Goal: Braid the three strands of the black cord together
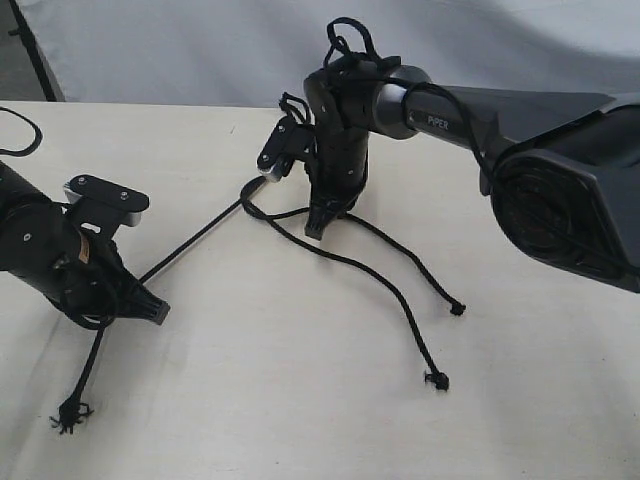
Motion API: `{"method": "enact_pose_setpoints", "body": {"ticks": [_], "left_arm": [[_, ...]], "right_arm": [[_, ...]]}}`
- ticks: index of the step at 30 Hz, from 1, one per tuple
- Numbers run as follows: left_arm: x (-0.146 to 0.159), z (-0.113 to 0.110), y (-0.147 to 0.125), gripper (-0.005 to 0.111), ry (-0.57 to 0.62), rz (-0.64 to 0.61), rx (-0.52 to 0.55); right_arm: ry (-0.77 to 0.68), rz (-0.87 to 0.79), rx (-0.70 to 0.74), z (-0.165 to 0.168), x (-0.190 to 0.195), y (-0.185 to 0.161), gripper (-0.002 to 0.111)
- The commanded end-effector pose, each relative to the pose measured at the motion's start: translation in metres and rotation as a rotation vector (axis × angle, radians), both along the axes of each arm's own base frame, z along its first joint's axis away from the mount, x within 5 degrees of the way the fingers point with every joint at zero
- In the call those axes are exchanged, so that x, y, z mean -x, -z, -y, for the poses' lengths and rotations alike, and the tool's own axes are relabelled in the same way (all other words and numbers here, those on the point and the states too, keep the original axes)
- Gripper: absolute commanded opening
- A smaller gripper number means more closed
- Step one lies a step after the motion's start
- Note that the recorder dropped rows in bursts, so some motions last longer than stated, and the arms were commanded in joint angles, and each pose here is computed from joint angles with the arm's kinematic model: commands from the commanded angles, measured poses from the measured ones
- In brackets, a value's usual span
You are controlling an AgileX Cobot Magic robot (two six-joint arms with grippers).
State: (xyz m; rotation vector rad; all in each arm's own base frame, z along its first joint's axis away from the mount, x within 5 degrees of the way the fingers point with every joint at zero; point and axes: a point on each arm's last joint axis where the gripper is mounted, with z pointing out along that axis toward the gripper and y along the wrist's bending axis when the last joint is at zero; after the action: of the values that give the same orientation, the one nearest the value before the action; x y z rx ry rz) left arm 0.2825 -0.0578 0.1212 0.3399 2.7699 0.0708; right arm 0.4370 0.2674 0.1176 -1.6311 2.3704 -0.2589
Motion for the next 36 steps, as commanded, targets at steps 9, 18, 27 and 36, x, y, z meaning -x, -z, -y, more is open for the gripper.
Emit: {"method": "enact_pose_setpoints", "body": {"ticks": [9, 18, 27, 36], "left_arm": [[0.008, -0.002, 0.002, 0.0, -0.021, -0.057, -0.018], [0.008, -0.002, 0.002, 0.0, -0.021, -0.057, -0.018], [0.007, -0.002, 0.002, 0.0, -0.027, -0.051, -0.012], [0.009, -0.001, 0.003, 0.0, -0.063, -0.077, 0.007]], "right_arm": [[0.086, 0.09, -0.135, -0.013, 0.017, -0.081, 0.089], [0.067, -0.132, -0.281, 0.026, 0.038, -0.139, 0.088], [0.132, -0.388, -0.224, 0.061, 0.053, -0.07, 0.088], [0.108, -0.48, -0.181, 0.064, 0.081, -0.023, 0.088]]}}
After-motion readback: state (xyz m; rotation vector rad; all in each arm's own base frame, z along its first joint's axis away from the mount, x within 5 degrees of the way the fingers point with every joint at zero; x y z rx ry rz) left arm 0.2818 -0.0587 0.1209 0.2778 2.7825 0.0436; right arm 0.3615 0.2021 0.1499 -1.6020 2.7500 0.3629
